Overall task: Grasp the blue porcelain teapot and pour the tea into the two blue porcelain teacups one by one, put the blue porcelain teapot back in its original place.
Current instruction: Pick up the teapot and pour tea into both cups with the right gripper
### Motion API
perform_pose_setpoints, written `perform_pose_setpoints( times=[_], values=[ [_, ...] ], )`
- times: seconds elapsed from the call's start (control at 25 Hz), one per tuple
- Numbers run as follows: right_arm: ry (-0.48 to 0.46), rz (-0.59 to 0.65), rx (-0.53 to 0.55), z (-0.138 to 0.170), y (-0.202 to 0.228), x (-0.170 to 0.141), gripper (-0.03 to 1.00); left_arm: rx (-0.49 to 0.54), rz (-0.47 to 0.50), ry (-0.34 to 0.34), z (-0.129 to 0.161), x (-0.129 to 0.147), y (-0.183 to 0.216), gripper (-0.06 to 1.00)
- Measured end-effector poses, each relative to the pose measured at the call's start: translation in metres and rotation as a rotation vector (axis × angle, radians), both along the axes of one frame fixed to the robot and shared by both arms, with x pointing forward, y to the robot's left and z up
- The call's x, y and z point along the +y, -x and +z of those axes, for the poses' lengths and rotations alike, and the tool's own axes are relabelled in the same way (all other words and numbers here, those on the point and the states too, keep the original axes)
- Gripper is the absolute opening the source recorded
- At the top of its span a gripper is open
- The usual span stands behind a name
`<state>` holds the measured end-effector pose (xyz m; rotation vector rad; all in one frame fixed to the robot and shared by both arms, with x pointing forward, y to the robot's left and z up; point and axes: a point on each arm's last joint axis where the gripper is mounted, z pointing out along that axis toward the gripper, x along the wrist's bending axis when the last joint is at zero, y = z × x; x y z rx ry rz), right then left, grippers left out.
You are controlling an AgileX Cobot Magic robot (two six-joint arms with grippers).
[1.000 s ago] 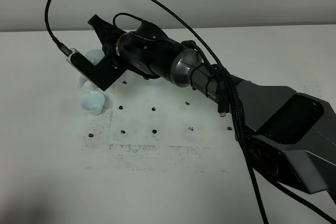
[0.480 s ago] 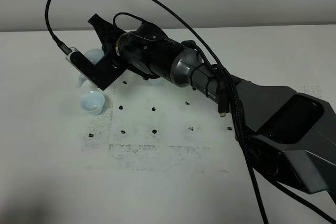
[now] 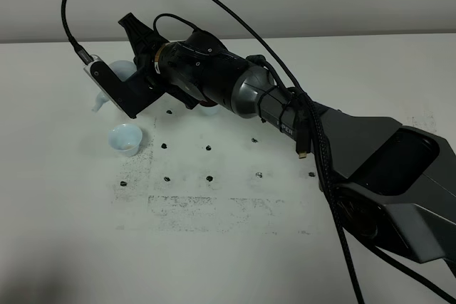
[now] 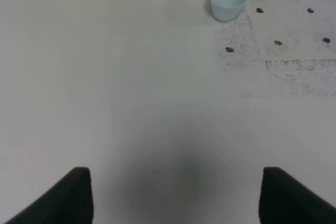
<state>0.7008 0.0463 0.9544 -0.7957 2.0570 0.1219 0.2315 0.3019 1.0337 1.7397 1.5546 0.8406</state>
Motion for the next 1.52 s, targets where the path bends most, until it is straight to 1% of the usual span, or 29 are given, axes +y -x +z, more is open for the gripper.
perform_pose_setpoints(
  times=[0.48, 0.72, 0.96, 1.04, 1.24, 1.52],
  values=[
    [0.006, 0.003, -0.004, 0.0000, -0.0001, -0.0001, 0.09, 0.000, 0.000, 0.000, 0.0000, 0.0000, 0.0000, 0.66],
    [0.080, 0.054, -0.041, 0.0000, -0.0004, -0.0008, 0.09, 0.000, 0.000, 0.000, 0.0000, 0.0000, 0.0000, 0.66],
    [0.219, 0.138, -0.045, -0.0042, 0.0019, -0.0034, 0.09, 0.000, 0.000, 0.000, 0.0000, 0.0000, 0.0000, 0.66],
    [0.239, 0.157, -0.045, -0.0048, 0.0026, -0.0034, 0.09, 0.000, 0.000, 0.000, 0.0000, 0.0000, 0.0000, 0.66],
    [0.229, 0.169, -0.062, -0.0036, 0.0022, -0.0019, 0.09, 0.000, 0.000, 0.000, 0.0000, 0.0000, 0.0000, 0.66],
    [0.182, 0.187, -0.132, 0.0023, -0.0004, 0.0027, 0.09, 0.000, 0.001, 0.001, 0.0000, 0.0000, 0.0000, 0.66]
  ],
)
